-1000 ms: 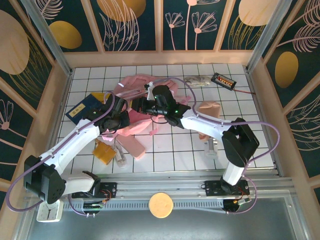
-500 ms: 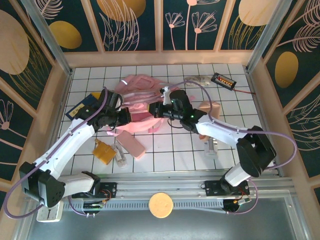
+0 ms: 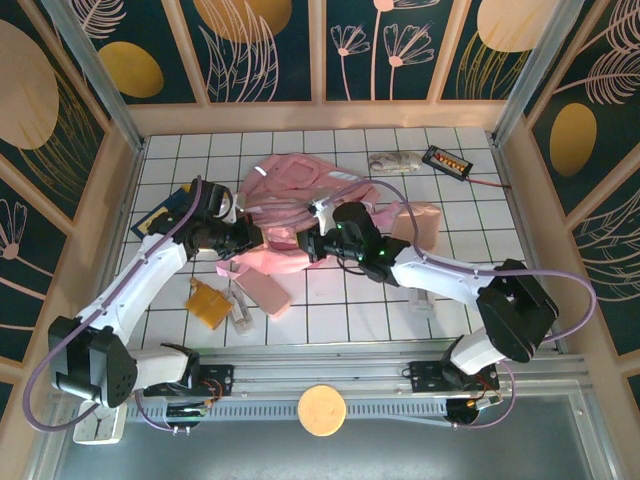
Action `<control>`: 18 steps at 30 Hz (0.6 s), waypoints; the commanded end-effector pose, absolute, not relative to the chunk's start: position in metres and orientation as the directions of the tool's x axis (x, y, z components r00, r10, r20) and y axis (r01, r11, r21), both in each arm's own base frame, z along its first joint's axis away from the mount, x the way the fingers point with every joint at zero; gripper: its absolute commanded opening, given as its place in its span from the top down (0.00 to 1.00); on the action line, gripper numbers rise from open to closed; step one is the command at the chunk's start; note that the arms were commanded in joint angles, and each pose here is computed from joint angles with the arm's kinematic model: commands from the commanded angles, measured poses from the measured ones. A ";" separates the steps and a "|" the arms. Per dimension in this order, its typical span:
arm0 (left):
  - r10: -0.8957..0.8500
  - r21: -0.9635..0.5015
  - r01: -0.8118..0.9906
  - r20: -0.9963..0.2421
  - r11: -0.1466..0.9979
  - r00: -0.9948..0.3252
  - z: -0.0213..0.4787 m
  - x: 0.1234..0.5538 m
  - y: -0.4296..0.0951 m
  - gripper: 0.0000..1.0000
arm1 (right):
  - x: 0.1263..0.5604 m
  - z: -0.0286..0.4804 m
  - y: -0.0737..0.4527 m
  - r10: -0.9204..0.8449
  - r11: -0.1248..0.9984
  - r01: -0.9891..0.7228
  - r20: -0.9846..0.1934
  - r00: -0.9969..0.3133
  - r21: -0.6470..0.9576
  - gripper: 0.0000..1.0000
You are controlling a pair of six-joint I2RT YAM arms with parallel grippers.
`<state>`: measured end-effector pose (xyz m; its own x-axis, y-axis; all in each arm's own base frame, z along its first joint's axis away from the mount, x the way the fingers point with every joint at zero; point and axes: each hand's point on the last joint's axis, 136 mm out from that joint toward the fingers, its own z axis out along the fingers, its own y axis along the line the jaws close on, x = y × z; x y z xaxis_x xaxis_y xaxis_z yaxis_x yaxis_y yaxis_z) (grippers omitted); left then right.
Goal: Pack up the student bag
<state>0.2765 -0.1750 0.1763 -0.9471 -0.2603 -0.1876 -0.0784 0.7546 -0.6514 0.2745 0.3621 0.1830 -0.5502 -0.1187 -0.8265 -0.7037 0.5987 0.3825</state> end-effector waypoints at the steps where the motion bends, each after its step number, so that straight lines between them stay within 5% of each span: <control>1: -0.214 -0.731 -0.008 -0.189 0.683 -0.958 0.195 0.275 -0.184 1.00 | 0.283 0.191 0.340 -0.116 0.632 -0.720 -0.885 -0.452 0.285 1.00; 10: -0.271 -0.890 -0.038 -0.097 0.454 -0.958 0.211 0.268 -0.202 1.00 | 0.299 0.198 0.325 -0.060 0.565 -0.707 -0.833 -0.549 0.425 0.96; 14: -0.206 -0.746 -0.042 -0.129 0.664 -0.970 0.178 0.262 -0.180 1.00 | 0.309 0.209 0.312 0.010 0.569 -0.671 -0.819 -0.573 0.476 0.99; 18: -0.166 -0.662 0.006 -0.196 0.749 -0.966 0.164 0.263 -0.167 0.94 | 0.307 0.228 0.313 0.034 0.527 -0.680 -0.812 -0.582 0.509 0.98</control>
<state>0.2691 -0.1800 0.1757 -0.9619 -0.2188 -0.1641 -0.0253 0.6684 -0.7434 0.3028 0.3060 0.1699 -0.6515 -0.0449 -0.7573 -0.6203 0.6063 0.4976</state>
